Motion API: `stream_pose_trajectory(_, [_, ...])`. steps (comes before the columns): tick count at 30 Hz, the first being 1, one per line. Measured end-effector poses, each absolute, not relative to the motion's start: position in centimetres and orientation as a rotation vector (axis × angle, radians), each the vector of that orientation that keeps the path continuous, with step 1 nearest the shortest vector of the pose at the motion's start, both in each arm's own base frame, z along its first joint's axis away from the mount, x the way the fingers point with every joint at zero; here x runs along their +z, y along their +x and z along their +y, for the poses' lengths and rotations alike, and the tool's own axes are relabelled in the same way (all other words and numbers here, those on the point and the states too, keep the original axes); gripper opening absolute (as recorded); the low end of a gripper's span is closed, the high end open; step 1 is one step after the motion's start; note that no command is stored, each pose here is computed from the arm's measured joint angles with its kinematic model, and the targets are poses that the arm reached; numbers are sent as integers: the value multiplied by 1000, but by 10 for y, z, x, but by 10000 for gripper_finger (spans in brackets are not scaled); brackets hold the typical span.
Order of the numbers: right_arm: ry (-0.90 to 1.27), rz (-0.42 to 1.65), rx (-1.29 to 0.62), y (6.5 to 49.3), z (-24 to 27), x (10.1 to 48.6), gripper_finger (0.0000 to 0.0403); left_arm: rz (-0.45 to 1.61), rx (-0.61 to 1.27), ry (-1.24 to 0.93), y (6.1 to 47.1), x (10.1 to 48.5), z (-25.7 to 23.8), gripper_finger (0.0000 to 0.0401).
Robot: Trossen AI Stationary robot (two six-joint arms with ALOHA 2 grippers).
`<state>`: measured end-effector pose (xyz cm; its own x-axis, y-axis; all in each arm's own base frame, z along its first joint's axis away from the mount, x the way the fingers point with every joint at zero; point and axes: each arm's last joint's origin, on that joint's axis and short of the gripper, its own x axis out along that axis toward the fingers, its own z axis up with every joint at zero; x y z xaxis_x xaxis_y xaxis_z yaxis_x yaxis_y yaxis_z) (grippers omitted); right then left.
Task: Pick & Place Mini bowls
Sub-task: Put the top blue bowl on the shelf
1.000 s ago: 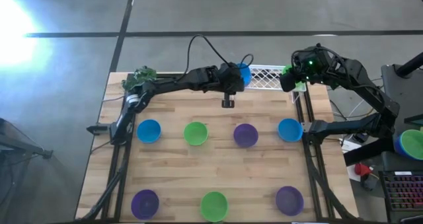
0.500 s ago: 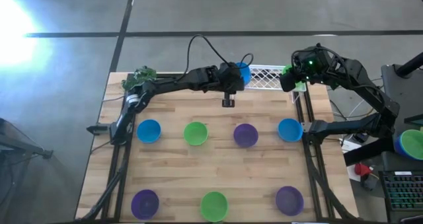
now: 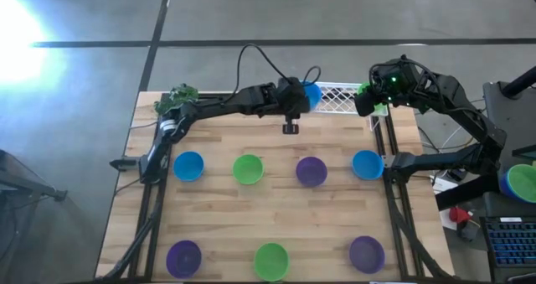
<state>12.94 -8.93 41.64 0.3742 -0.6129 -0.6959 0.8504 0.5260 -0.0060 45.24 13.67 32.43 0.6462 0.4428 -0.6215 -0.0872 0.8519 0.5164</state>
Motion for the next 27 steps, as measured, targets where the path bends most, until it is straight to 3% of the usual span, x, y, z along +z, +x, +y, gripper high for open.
stream_pose_trajectory(16, [494,653,-1011,129,-89,416,57,793,352,478,453,329,135,62])
stream_pose_trajectory(27, [523,637,-1024,129,-89,416,57,687,385,450,453,359,130,62])
